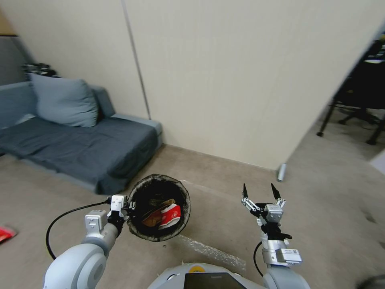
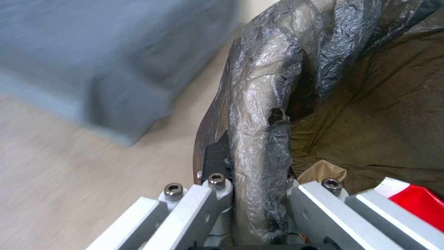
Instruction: Pick up the trash bin, then pick up the garbage from the floor and place it into the trash bin.
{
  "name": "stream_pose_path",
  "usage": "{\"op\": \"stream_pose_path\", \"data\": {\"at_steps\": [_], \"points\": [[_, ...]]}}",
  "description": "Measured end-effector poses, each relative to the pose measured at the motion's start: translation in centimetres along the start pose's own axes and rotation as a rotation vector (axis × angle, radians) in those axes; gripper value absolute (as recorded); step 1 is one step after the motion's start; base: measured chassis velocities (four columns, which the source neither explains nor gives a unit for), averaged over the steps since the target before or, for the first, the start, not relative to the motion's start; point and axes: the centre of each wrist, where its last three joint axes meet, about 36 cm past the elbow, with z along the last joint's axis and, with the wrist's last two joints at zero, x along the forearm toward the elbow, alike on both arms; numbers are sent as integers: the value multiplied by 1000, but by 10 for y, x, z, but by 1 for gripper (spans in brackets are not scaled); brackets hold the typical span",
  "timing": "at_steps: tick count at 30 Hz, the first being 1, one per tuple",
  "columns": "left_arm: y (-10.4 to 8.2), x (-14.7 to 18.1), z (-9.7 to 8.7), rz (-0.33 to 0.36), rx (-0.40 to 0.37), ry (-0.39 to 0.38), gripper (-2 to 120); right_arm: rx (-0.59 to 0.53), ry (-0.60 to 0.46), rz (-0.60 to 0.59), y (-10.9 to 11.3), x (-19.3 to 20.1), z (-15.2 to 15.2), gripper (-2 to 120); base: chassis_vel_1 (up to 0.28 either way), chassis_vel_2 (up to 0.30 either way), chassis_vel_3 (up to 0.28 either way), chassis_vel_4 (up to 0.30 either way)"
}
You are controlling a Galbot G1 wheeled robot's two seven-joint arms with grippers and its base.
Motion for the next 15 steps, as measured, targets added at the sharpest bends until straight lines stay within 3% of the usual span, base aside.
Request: {"op": "stream_pose_path", "data": {"at_steps": [15], "points": [[0, 2, 4, -4, -3, 20, 2, -11, 2, 12, 3, -1, -5, 100, 128, 126, 122, 116]]}}
